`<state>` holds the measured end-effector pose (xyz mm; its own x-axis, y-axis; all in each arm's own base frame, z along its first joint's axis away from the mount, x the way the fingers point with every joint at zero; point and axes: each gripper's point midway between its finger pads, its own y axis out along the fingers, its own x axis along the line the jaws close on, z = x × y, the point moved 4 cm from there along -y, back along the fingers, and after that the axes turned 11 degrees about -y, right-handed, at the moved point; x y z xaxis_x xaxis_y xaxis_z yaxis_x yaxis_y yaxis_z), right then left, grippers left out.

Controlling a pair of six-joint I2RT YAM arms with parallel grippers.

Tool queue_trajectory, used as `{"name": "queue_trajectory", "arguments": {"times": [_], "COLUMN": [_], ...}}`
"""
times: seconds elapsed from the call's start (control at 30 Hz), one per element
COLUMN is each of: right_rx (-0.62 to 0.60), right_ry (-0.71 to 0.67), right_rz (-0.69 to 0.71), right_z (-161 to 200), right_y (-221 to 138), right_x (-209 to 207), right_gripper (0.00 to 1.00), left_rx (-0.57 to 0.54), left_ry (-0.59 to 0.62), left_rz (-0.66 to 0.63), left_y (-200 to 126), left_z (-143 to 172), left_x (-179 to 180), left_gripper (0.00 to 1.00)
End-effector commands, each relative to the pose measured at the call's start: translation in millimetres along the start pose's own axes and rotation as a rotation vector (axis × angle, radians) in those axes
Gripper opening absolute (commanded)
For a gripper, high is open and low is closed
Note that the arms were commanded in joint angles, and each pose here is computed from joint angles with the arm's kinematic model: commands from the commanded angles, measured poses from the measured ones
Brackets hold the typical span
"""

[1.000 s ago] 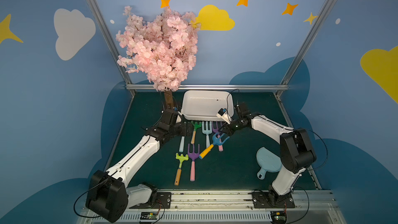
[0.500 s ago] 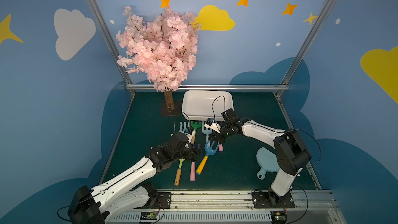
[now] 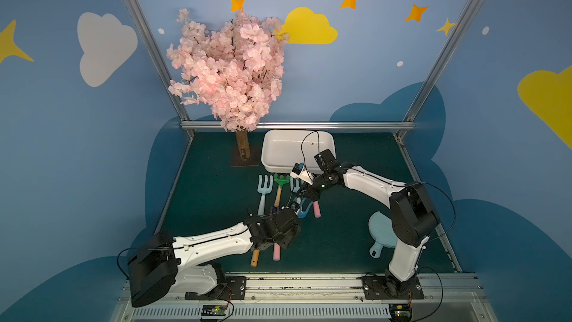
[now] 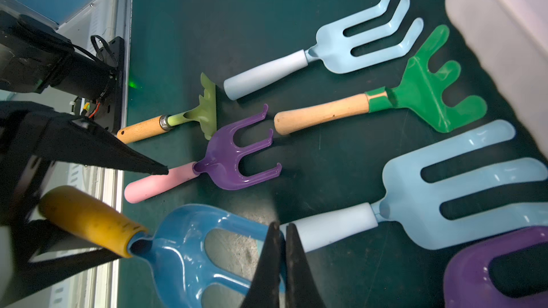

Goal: Take the hand rake out of the storage box
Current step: Pick up the rake from the storage box, then place the rake at the center of the board.

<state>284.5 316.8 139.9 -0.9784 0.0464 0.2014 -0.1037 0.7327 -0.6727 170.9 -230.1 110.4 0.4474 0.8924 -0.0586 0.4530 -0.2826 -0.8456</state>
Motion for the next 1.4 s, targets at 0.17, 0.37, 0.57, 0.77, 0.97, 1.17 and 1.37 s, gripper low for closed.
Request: {"name": "queue_trajectory", "arguments": {"times": [0.17,0.37,0.57,0.77,0.97,1.17,1.37], "right_rx": [0.009,0.012,-0.038,-0.135,-0.139,-0.169,-0.164], "right_ry": [0.038,0.098,0.241,0.394,0.549,0.571,0.587], "right_rz": [-0.048,0.009,0.147,0.342,0.538,0.557,0.551], "right_z": [-0.2,-1.8,-4.9,12.5,52.5,63.9,69.6], "right_y": [-1.6,-14.3,-46.7,-95.5,-138.1,-143.8,-141.8], "right_x": [10.5,1.8,-18.5,-38.2,-51.0,-46.6,-45.7], "right_gripper": [0.00,0.09,0.26,0.89,0.92,0.92,0.92], "left_rx": [-0.048,-0.051,-0.052,-0.033,0.028,0.091,0.094], "left_ry": [0.035,0.018,-0.122,-0.262,-0.267,-0.321,-0.348], "left_rz": [-0.050,-0.056,-0.051,-0.062,-0.011,-0.096,-0.112], "left_y": [3.4,3.2,-0.2,2.8,7.1,20.9,31.2], "left_z": [-22.6,-20.1,-13.2,4.7,22.8,52.1,49.1], "left_x": [-11.5,-19.9,-20.9,-23.8,-59.2,-58.0,-67.4], "left_gripper": [0.28,0.08,0.09,0.07,0.08,0.08,0.08]}}
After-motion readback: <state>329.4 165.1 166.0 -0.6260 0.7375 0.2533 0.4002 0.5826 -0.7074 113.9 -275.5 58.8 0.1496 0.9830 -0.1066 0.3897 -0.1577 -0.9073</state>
